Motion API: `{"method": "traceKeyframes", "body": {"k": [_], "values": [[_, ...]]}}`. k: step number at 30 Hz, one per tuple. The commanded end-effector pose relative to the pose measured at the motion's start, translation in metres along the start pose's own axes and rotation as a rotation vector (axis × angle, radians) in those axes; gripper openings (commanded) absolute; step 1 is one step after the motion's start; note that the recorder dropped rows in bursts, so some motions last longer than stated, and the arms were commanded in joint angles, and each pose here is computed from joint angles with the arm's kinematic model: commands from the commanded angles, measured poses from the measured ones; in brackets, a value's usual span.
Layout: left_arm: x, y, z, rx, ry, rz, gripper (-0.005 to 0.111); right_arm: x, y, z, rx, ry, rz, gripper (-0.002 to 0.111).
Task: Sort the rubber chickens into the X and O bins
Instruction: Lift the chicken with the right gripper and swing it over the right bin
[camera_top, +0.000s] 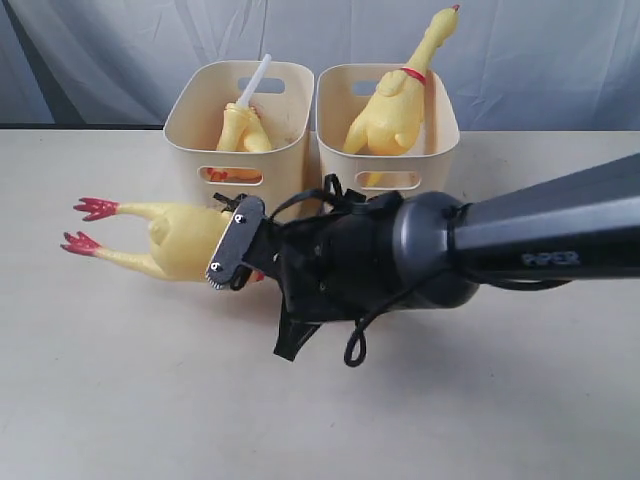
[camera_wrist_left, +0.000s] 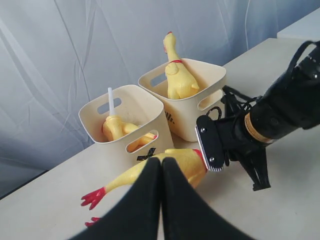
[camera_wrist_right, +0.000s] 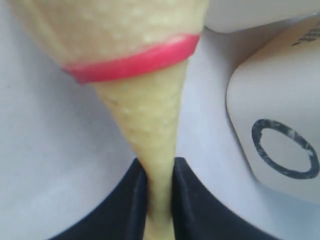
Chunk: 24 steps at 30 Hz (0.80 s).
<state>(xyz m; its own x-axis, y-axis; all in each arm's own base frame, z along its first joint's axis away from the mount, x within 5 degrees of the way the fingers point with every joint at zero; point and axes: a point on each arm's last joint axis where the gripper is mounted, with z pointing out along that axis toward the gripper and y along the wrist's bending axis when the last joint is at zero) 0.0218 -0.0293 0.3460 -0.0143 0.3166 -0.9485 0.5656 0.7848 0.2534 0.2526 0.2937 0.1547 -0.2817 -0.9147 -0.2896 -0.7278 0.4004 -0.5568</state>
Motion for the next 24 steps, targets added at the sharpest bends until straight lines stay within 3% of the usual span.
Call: {"method": "traceKeyframes", "body": {"k": [1, 4, 11, 18, 24], "values": [[0.001, 0.0, 0.0, -0.009, -0.008, -0.005, 0.0, -0.001, -0.008, -0.039, -0.149, -0.021, 0.021, -0.001], [0.001, 0.0, 0.0, -0.009, -0.008, -0.005, 0.0, -0.002, -0.016, -0.068, -0.225, -0.076, 0.101, -0.001], [0.001, 0.0, 0.0, -0.01, -0.007, -0.004, 0.0, 0.0, -0.043, -0.122, -0.237, -0.213, 0.233, -0.001], [0.001, 0.0, 0.0, -0.01, -0.007, -0.004, 0.0, 0.029, -0.101, -0.134, -0.221, -0.216, 0.555, -0.001], [0.001, 0.0, 0.0, -0.01, -0.007, -0.004, 0.0, 0.058, -0.139, -0.132, -0.164, -0.18, 0.69, -0.001]]}}
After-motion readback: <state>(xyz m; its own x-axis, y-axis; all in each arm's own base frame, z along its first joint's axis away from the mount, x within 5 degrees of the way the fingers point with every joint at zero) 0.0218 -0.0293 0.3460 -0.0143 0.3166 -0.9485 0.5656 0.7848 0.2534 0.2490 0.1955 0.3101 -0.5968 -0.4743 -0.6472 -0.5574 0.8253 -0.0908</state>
